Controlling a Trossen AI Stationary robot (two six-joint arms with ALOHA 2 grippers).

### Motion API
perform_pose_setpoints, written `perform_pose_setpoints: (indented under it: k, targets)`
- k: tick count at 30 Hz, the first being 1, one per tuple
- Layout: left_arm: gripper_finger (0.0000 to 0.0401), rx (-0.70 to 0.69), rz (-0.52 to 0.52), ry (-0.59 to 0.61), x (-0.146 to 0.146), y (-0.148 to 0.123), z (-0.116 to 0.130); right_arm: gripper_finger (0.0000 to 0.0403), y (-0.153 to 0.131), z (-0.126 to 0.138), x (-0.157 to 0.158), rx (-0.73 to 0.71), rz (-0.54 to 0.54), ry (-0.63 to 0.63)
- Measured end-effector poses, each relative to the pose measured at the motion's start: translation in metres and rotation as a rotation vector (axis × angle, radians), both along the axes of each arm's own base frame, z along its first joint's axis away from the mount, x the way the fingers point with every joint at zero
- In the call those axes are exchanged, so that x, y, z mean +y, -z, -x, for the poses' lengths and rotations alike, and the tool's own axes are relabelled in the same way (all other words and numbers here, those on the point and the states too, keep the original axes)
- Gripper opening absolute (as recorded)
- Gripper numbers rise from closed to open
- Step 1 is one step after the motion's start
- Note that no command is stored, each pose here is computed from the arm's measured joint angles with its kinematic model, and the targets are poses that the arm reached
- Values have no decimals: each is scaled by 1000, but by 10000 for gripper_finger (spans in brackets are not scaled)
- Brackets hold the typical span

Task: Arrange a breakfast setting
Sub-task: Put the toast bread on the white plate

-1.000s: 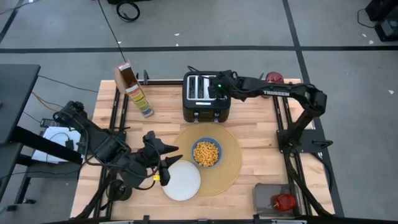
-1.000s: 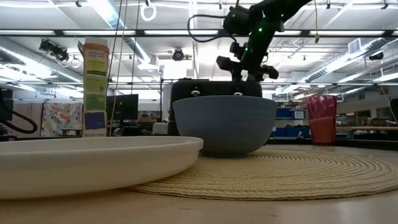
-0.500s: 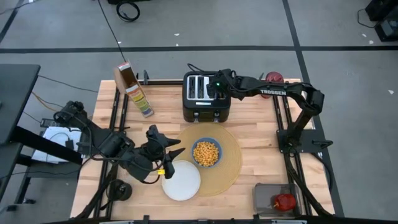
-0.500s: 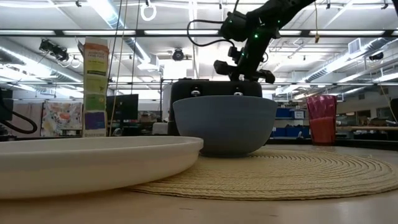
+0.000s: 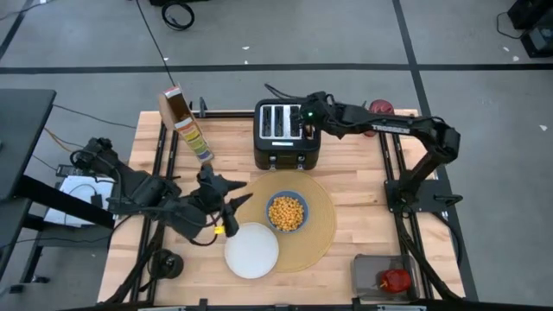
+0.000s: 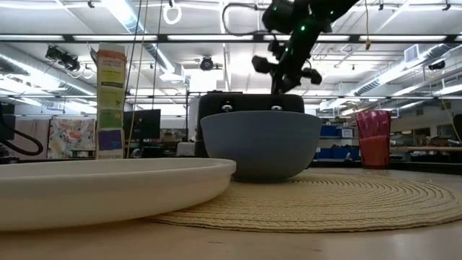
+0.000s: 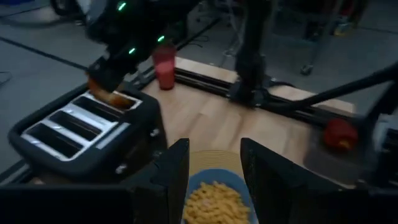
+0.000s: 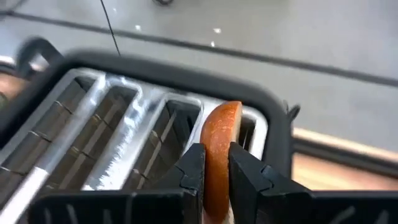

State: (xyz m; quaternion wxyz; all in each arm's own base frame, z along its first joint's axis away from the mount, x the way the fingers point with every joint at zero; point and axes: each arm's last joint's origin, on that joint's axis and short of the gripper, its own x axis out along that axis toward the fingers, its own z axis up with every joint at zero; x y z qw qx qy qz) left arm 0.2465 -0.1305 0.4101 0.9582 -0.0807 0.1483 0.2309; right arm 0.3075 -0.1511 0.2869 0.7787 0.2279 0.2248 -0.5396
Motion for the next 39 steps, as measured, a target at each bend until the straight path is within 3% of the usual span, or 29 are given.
perform_pose_setpoints:
  k: [9, 12, 19, 28, 32, 39]
  targets:
    - [151, 15, 11, -79, 25, 1, -12, 53, -64, 42, 20, -83, 162, -35]
    - [151, 19, 26, -99, 35, 1, -16, 53, -88, 57, 32, -165, 202, -101]
    - [151, 34, 78, -22, 57, -4, -21, 53, -131, 82, 71, -359, 249, -553]
    - [164, -243, 178, 171, 88, -60, 23, 53, -161, 96, 130, -646, 207, -1163]
    - [201, -360, 154, 270, 89, -72, 17, 53, -175, 95, 153, -795, 259, -1302]
    - [281, -476, 85, 372, 81, -72, -21, 53, -192, 90, 179, -1020, 373, -1468]
